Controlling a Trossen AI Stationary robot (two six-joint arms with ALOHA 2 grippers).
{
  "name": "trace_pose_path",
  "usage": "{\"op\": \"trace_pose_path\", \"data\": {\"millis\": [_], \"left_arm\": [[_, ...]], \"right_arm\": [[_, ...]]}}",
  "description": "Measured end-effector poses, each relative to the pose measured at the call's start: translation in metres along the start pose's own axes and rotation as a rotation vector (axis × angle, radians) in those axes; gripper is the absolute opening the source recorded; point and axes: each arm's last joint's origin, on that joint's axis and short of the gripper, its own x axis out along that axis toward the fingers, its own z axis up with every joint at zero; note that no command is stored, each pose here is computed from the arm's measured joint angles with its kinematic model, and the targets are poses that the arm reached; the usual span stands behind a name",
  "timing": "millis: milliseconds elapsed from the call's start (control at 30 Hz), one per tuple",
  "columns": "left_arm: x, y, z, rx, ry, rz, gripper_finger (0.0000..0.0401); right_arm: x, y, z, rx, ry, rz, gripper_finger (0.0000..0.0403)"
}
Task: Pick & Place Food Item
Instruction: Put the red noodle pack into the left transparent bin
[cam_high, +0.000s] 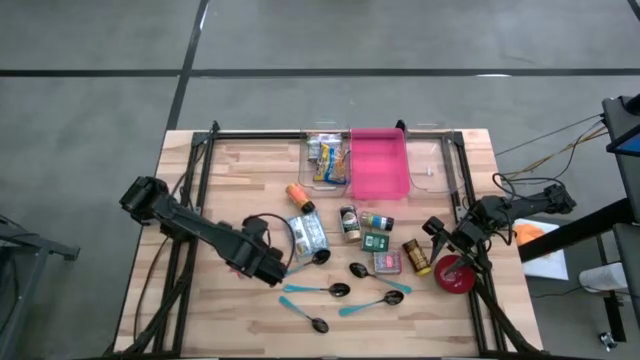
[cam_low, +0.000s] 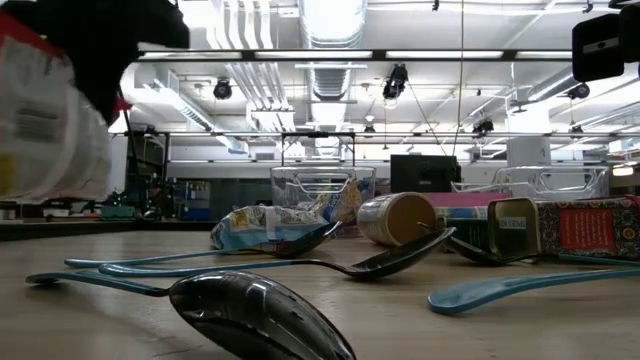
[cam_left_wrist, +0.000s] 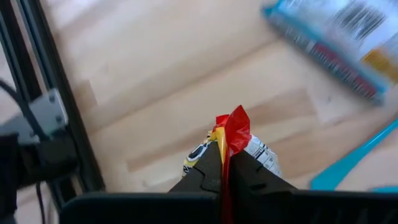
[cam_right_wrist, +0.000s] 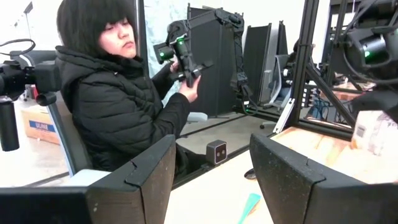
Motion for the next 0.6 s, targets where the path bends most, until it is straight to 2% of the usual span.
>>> {"op": "trace_pose_path", "data": {"millis": [367,600], "left_arm": [[-0.026,-0.003,0.021,0.096,-0.366,-0.069,0.0002],[-0.036,-0.007,0.043,0.135,-0.51,-0.084,0.0002]], "right_arm": [[0.0,0.0,0.0,0.0,0.0,0.0,0.0206],[0.0,0.0,0.0,0.001,0.0,0.0,0.0206]]}}
